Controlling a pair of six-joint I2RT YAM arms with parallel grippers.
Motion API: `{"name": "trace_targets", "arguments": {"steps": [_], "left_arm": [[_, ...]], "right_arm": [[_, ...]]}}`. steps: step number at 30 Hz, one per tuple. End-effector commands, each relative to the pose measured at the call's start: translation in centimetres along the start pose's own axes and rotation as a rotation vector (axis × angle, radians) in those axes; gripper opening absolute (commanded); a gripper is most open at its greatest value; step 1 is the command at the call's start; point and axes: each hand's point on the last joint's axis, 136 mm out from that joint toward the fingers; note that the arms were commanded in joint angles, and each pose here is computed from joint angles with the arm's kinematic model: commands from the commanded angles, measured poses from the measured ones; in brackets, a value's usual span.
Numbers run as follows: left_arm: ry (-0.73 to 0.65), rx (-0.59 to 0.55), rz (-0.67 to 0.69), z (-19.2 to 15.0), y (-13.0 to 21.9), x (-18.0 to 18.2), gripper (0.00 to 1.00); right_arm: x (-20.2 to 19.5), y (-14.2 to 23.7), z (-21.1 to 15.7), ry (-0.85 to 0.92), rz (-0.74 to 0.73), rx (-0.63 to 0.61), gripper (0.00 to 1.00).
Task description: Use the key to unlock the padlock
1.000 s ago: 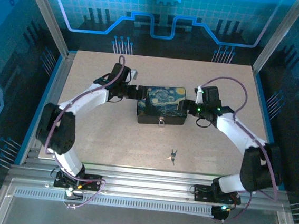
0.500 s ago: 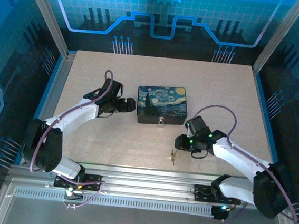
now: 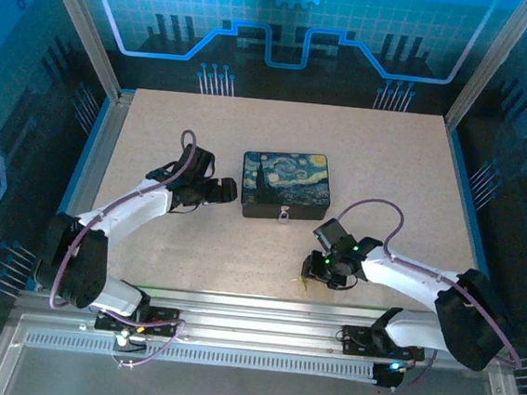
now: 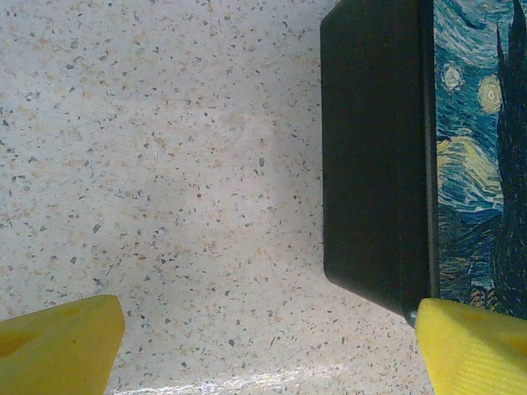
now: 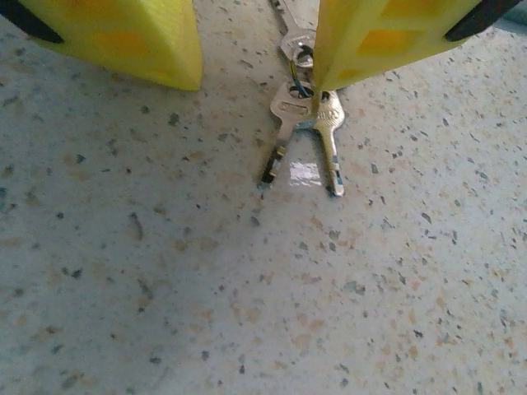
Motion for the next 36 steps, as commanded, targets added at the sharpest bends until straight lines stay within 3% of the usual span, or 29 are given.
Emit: {"name": "trace_targets", "arguments": {"steps": [1,13,31,36], "left_arm": [[-0.031,-0.01,0.011,0.3,0.7,-0.1,0.93],[-0.037,-0.005,0.009,-0.1,-0.1,0.1,0.93],[-0.037,-0.016,0.005,-0.5,0.3,0.3,0.93],[-0.029,-0.015,0.003,-0.7,0.4,0.3,0.93]], "right_arm": [[0.8,-0.6,-0.3,-0.037,0.026,0.007,0.39],[1.1,-2.1,-0.5,-0.078,0.025,0.015,0.28],[3.3,-3.2,0.1,-0.107,0.131,-0.01,0.21],[3.4,-3.5,0.2,-0.111,0.137,-0.012,0.13]]}}
Point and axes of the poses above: each hand's point on the last joint's axis, 136 mm out from that joint toward the fingers, its own y axis back along the fingers, its own x axis along the line the jaws close on, z = x × y, and after that the axes turned 7 degrees about -y, right-handed
